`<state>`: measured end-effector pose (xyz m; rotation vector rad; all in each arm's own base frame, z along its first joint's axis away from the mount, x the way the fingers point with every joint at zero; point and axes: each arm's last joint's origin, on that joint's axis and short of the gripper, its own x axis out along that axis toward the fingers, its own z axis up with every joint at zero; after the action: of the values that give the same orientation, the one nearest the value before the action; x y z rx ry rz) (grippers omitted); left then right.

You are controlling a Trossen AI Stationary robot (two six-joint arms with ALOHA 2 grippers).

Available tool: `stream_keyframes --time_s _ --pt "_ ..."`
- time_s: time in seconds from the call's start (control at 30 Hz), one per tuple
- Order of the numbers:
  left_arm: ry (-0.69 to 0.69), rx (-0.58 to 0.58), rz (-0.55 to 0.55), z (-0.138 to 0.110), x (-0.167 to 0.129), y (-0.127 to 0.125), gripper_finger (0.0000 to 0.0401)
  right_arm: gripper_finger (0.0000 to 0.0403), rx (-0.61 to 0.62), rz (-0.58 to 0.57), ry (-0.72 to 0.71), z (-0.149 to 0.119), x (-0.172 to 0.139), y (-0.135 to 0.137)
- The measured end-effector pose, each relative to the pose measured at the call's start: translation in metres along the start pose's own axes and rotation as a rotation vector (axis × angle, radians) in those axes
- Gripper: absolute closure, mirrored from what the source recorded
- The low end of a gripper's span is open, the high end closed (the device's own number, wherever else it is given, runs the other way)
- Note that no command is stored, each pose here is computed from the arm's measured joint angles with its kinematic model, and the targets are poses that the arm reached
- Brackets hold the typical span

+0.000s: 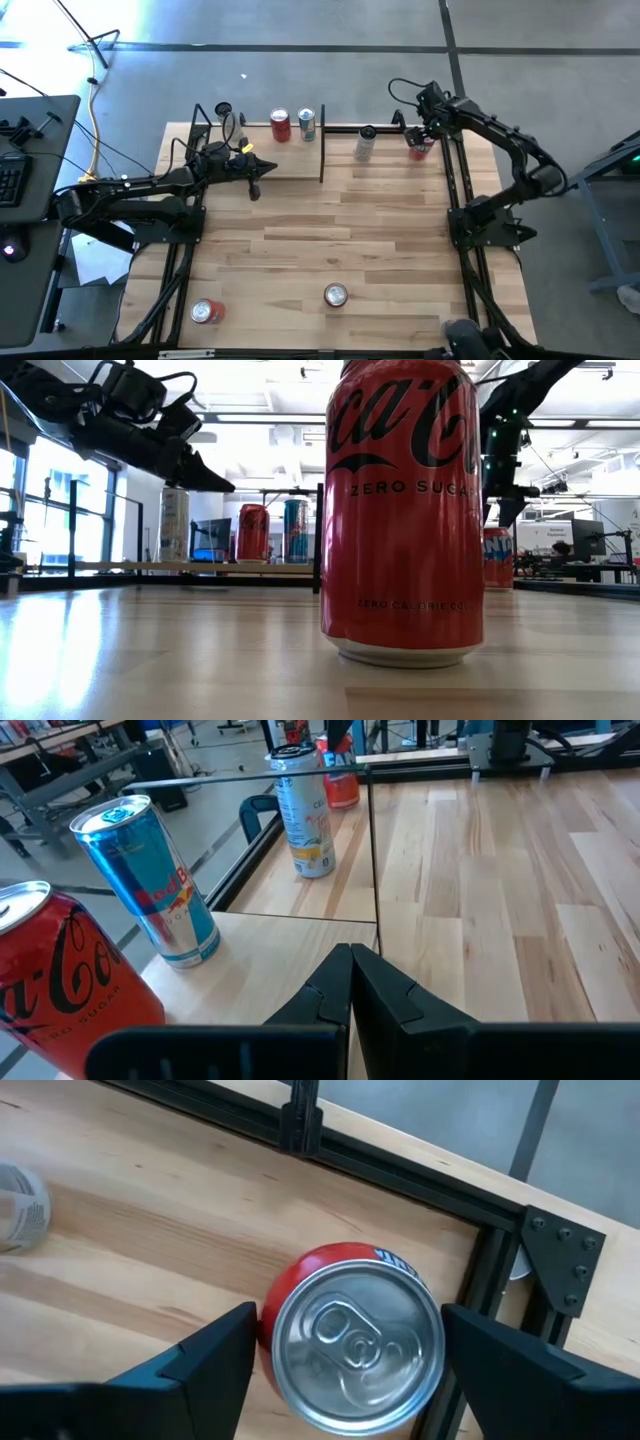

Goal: Place canned beverage on shelf
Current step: Put the top orange soda can on the shelf

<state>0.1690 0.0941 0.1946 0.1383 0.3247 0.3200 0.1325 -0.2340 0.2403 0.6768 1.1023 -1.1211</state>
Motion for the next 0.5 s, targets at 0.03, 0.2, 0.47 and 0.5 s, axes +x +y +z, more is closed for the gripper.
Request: stream_keyframes --time_s 0.03,0.2,0.47,0.5 --pt "0.001 0.0 0.0 -0.0001 0.0 0.0 0.0401 0.0108 0.002 0.001 0.004 0.0006 0.0015 0.0" --pt "0.007 -0.002 -0.001 -0.0007 0.0 -0.0001 0.0401 0.011 -0.003 -0.001 0.015 0.002 0.0057 0.001" --pt "0.038 -0.043 -0.007 -0.0038 0.0 -0.0008 0.0401 0.0155 -0.039 0.017 0.047 -0.0016 0.0054 0.005" --pt "0.04 -0.044 -0.008 -0.0039 0.0 -0.0009 0.0401 0.0155 -0.051 0.02 0.047 -0.0023 0.0045 0.0063"
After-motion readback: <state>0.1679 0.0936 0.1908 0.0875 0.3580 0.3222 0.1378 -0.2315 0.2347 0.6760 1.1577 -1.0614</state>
